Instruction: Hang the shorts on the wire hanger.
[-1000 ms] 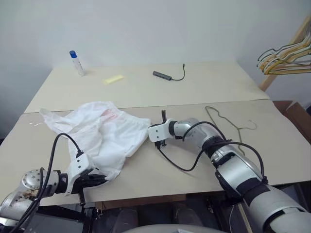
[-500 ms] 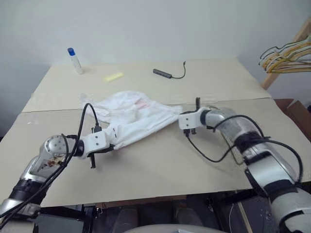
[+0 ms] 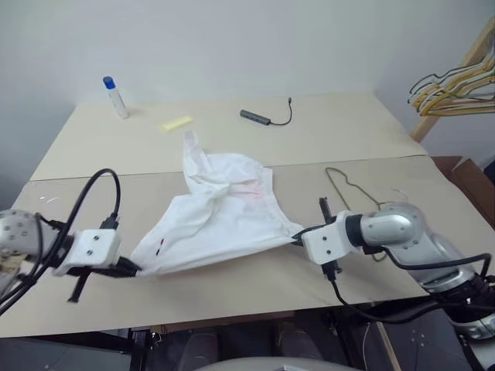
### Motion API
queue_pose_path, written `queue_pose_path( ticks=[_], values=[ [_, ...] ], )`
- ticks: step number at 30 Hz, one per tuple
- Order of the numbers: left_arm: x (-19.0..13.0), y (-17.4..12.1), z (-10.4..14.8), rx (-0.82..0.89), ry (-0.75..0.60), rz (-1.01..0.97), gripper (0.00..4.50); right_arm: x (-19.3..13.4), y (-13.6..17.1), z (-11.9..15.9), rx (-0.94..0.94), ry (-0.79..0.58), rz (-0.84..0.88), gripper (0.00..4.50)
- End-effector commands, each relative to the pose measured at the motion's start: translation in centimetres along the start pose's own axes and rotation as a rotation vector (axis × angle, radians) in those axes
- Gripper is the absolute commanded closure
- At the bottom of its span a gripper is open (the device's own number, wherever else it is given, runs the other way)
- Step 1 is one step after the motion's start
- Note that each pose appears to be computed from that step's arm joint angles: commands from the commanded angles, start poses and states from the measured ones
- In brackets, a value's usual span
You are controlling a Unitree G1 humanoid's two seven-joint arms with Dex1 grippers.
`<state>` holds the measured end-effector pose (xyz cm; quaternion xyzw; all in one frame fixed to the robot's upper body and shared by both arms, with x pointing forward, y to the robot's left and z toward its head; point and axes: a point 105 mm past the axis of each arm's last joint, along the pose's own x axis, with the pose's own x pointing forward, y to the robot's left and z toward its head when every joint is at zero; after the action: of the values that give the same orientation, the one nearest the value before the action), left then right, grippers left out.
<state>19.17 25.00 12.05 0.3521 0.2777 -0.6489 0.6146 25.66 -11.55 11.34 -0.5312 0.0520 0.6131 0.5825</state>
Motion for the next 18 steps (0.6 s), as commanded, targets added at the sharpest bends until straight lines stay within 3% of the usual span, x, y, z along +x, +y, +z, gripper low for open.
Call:
queue_pose_path(
  ticks=[1,3,5,10,12,14,16,18],
  values=[
    [-0.3,-1.7,1.6,-0.017,-0.015,-0.051,4.48,-2.5,-0.3,-0.7,0.069,0.038,0.029,4.50],
    [0.3,-1.8,2.5,-0.023,-0.065,-0.034,4.48,-2.3,-1.0,-0.7,0.106,0.017,0.004,4.50],
    [0.8,0.0,2.9,-0.001,-0.095,0.082,4.48,-2.0,-2.8,-1.2,0.163,0.011,-0.068,4.50],
    [-1.2,12.6,6.3,0.024,-0.249,0.704,4.48,-2.5,-12.8,-3.8,0.322,0.079,-0.460,4.50],
    [-5.3,18.5,9.2,-0.005,-0.378,1.068,4.48,-4.5,-18.4,-4.2,0.323,0.114,-0.727,4.50],
    [-10.5,22.1,12.1,-0.024,-0.530,1.384,4.48,-7.8,-23.5,-3.6,0.316,0.105,-1.037,4.50],
    [-14.9,22.6,14.9,0.035,-0.664,1.576,4.48,-11.1,-26.6,-2.0,0.186,0.113,-1.308,4.50],
    [-19.3,21.2,17.9,0.126,-0.845,1.752,4.48,-14.5,-28.3,0.5,0.029,0.074,-1.567,4.50]
  ],
)
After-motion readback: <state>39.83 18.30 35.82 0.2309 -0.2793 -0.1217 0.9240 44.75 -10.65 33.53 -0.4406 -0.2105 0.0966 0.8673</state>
